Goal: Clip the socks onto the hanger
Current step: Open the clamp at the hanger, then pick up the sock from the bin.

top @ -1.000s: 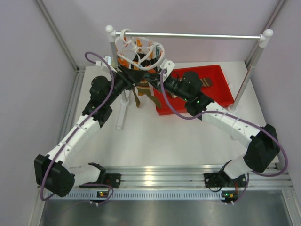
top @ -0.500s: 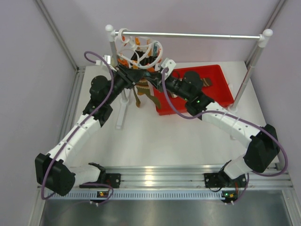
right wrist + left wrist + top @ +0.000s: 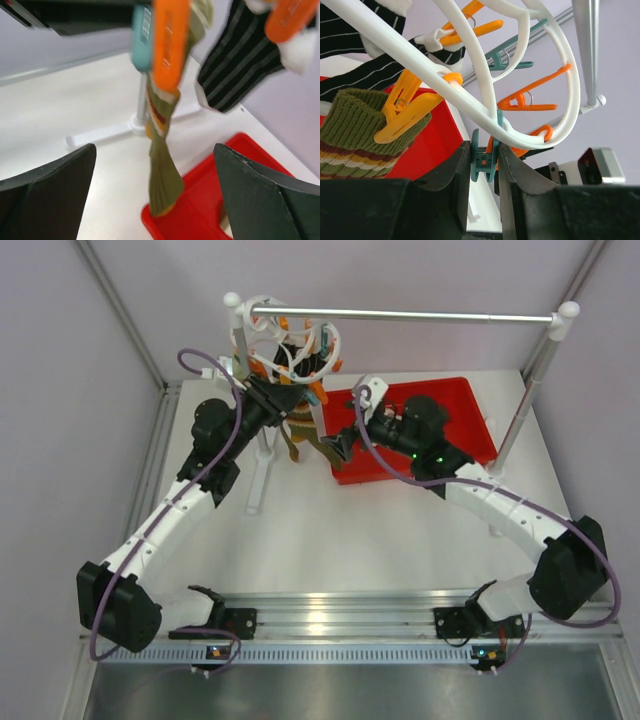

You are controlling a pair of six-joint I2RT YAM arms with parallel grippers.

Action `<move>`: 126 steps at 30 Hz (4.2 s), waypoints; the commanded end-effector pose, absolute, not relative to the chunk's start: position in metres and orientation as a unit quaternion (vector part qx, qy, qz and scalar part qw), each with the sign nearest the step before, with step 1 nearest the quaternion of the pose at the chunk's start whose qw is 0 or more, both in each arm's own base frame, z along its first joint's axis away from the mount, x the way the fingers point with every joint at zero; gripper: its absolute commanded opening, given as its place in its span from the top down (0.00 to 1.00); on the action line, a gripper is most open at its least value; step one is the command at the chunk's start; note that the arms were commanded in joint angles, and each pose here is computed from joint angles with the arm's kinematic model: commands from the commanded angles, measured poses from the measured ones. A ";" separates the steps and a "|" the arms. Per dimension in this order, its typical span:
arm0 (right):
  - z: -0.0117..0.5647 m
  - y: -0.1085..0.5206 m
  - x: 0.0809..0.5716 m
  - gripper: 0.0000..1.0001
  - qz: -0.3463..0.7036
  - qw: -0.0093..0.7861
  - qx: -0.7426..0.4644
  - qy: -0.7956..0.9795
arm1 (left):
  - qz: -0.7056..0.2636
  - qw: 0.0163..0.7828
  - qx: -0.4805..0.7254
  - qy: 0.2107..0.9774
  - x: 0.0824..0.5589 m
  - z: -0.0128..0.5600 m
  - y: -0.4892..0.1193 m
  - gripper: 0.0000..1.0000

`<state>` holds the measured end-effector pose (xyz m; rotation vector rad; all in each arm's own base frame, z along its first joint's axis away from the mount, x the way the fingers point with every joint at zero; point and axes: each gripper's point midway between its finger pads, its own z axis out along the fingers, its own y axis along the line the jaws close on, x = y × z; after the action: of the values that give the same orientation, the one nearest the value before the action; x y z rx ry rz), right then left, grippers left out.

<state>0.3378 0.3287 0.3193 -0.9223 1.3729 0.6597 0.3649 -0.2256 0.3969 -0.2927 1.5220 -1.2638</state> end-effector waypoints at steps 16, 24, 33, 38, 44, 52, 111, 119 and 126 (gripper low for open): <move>0.178 0.207 0.436 0.17 0.188 0.518 -0.400 0.733 | -0.529 0.564 -0.117 0.622 0.374 0.409 -0.221 1.00; 0.161 0.177 0.522 0.28 0.146 0.517 -0.281 0.796 | -0.525 0.562 -0.119 0.628 0.377 0.404 -0.222 1.00; 0.116 0.073 0.549 0.33 0.045 0.468 0.011 0.883 | -0.527 0.556 -0.122 0.631 0.381 0.399 -0.225 1.00; 0.117 0.051 0.562 0.29 0.005 0.472 0.141 0.870 | -0.525 0.551 -0.123 0.637 0.382 0.395 -0.226 1.00; 0.104 0.027 0.578 0.29 -0.055 0.469 0.222 0.853 | -0.517 0.552 -0.124 0.643 0.384 0.392 -0.224 1.00; 0.093 0.028 0.578 0.27 -0.068 0.451 0.248 0.855 | -0.508 0.554 -0.125 0.648 0.387 0.391 -0.224 1.00; 0.205 0.198 0.507 1.00 0.371 0.432 -0.168 0.805 | -0.504 0.541 -0.126 0.661 0.382 0.387 -0.221 1.00; 0.150 0.256 0.516 1.00 0.382 0.386 -0.286 0.790 | -0.501 0.532 -0.128 0.671 0.385 0.375 -0.224 1.00; 0.122 0.299 0.504 0.82 0.353 0.357 -0.385 0.774 | -0.500 0.528 -0.127 0.674 0.387 0.372 -0.226 1.00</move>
<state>0.5057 0.2771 0.0975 -0.8018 2.1301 0.9667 0.3869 -0.2259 0.3732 -0.2912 1.5992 -1.1880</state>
